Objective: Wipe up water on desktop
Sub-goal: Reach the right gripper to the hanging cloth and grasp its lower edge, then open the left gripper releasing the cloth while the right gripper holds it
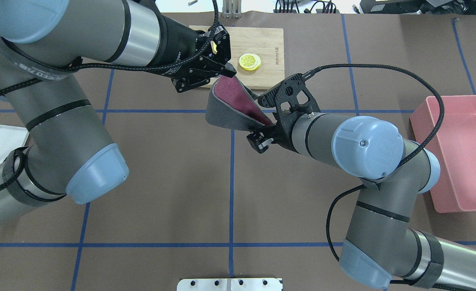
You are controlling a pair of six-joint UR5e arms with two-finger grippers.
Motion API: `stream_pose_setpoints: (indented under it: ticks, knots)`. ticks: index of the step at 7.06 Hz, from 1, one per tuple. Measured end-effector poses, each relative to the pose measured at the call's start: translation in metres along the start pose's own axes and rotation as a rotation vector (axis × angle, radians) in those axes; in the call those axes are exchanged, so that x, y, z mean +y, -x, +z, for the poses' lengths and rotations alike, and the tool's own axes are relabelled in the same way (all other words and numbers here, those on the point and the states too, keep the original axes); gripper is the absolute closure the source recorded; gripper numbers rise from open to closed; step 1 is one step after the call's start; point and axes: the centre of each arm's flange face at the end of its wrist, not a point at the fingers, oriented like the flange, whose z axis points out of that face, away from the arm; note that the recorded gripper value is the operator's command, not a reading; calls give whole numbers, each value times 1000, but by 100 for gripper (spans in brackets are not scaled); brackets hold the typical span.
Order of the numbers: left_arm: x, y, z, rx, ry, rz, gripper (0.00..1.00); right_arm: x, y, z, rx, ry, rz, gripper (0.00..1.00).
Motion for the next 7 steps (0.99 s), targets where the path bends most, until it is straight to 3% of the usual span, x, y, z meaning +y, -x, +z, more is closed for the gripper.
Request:
stream_pose_setpoints:
  ticks: [2, 5, 7]
  knots:
    - [1, 0, -1, 3, 2, 1, 100, 0, 0, 0, 1, 1, 0, 57]
    - [1, 1, -1, 1, 1, 1, 100, 2, -2, 1, 1, 5, 0, 100]
    - [0, 2, -1, 0, 0, 2, 100, 2, -3, 0, 1, 7, 1, 100]
